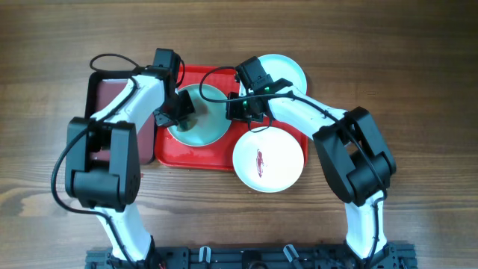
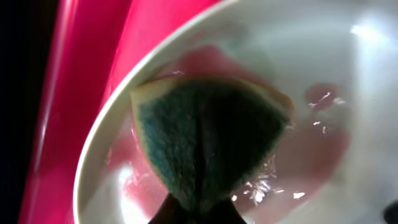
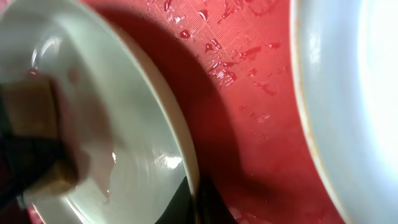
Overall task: Clean dirty plates on tray and stack at the side
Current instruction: 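Scrub the held plate's surface with the sponge in the left gripper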
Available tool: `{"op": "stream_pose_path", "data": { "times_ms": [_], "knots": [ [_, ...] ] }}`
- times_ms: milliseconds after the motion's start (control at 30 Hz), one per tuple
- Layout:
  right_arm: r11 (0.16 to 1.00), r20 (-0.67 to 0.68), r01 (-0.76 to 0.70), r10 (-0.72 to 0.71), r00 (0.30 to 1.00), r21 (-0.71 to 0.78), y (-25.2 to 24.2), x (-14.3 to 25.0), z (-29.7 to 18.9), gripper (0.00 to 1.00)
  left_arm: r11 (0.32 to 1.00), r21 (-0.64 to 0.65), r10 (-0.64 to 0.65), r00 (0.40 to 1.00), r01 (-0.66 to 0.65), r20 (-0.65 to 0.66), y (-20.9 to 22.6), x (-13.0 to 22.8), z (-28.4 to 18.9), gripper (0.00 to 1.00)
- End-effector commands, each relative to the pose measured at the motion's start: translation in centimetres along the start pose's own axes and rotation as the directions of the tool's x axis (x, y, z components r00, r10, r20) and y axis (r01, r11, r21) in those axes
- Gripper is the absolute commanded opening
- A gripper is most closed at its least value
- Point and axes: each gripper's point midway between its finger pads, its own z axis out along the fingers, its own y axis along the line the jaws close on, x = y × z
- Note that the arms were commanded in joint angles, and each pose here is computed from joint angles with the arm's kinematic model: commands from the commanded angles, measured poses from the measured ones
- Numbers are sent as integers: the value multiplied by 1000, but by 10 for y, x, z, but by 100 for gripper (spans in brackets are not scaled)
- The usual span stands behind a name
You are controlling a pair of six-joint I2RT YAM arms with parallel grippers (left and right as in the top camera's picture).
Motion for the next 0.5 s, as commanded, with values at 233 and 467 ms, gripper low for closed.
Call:
{"op": "stream_pose_path", "data": {
  "times_ms": [233,467],
  "knots": [
    [1000,-37,-3,4,999,29,-13,12,10,4,926,255,292,956,-277,-25,-66,16,38,4],
    [1000,-34,15,-14,999,26,-12,11,10,4,876,328,416,898,-354,-141,-79,62,33,4]
  ]
}}
